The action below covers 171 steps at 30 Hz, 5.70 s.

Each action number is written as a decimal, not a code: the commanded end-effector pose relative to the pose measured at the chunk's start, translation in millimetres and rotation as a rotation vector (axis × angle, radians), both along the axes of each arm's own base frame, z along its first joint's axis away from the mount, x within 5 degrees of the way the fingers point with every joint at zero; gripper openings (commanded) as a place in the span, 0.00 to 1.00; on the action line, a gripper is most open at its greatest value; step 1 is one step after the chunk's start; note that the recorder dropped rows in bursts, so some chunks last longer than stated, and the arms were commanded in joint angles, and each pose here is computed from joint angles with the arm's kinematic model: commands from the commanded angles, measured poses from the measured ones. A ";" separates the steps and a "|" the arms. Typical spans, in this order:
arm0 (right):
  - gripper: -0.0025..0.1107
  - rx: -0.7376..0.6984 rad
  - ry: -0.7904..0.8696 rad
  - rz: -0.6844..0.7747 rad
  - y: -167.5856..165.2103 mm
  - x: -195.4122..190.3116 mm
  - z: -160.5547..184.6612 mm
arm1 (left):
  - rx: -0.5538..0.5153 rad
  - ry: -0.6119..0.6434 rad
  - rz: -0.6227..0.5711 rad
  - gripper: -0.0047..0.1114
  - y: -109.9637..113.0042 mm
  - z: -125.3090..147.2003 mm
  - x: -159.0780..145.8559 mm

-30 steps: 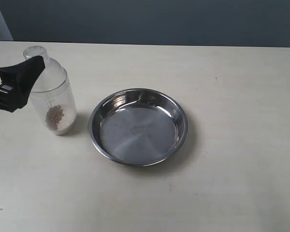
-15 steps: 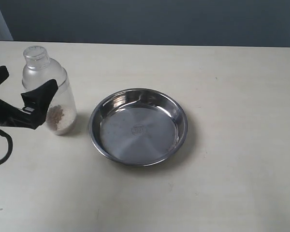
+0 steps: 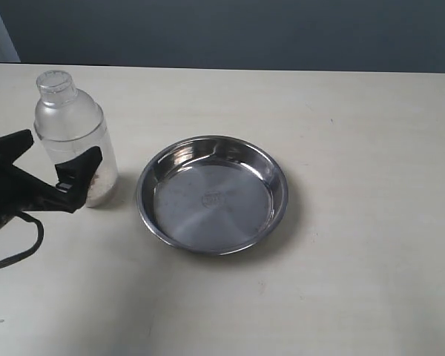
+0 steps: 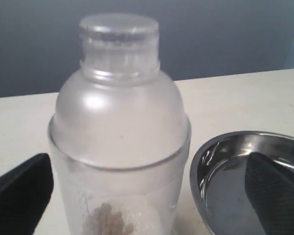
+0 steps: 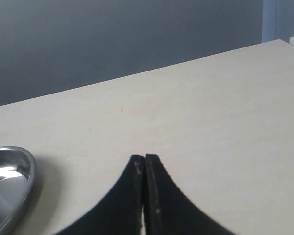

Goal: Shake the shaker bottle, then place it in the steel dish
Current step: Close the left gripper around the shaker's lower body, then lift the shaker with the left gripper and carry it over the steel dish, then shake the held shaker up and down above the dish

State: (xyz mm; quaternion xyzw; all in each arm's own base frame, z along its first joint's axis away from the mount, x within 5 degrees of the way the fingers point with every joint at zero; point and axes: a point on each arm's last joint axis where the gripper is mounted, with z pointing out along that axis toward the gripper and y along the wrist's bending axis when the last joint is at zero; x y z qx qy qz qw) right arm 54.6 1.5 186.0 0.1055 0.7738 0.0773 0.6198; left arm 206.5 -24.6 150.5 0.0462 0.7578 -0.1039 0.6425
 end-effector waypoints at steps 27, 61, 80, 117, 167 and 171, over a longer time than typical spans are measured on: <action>0.02 -0.007 -0.010 0.003 0.0 -0.1 0.2 | 0.008 0.091 0.033 0.95 -0.9 -42.8 58.3; 0.02 -0.007 -0.010 0.003 0.0 -0.1 0.2 | 0.008 0.076 -0.072 0.05 -10.8 -39.1 72.2; 0.02 -0.007 -0.010 0.003 0.0 -0.1 0.2 | -0.005 0.167 -0.016 0.05 -6.1 -46.6 71.3; 0.02 -0.007 -0.010 0.003 0.0 -0.1 0.2 | -0.163 -0.035 -0.013 0.04 -51.8 98.9 90.1; 0.02 -0.007 -0.010 0.003 0.0 -0.1 0.2 | -0.036 0.146 -0.175 0.04 -113.3 89.6 71.2; 0.02 -0.007 -0.010 0.003 0.0 -0.1 0.2 | 0.061 0.144 -0.297 0.04 -123.1 89.7 64.9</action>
